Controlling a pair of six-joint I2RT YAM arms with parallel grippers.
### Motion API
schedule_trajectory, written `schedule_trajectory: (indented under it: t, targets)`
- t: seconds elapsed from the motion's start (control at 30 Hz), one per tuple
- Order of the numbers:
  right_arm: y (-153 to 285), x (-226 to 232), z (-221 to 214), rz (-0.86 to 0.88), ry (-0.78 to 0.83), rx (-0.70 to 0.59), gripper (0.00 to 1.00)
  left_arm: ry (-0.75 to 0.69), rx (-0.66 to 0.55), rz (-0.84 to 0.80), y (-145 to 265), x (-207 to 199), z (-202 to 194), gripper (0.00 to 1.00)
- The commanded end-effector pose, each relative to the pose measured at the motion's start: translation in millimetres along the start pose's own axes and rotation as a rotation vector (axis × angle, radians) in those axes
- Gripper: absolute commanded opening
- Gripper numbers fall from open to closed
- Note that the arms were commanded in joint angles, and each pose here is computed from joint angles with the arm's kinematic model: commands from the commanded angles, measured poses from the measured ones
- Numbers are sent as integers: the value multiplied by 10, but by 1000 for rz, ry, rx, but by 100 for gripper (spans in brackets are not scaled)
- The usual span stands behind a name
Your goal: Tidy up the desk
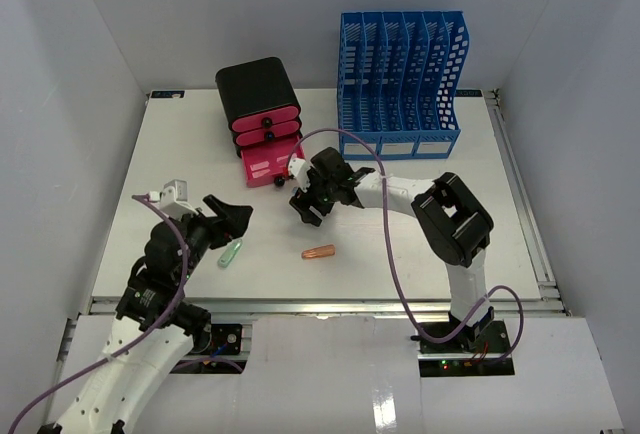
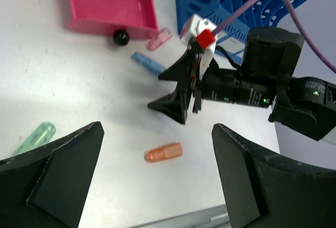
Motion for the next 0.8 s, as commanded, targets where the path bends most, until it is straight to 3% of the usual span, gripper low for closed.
schedule_trajectory:
  t: [0.0, 0.1, 0.37, 0.77]
  targets:
    - [-70, -233, 226, -163, 28, -43, 76, 65, 56, 71, 143, 122, -109, 97]
    - [-50, -265, 233, -193, 41, -40, 74, 57, 62, 76, 168, 94, -84, 97]
    - [262, -116, 398, -71, 176, -130, 74, 37, 79, 86, 146, 97, -92, 97]
    - [-30, -468, 218, -123, 189, 19, 73, 82, 196, 317, -22, 290, -250, 97]
Point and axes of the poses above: each gripper's point midway between its finger pads, its own y axis back along the fingers, its own x axis along the line the jaws close on, z = x × y, the point moved 7 cm from there along y, back along the fingers, and after that the axes turned 10 degrees about y, right-handed, at the moved point
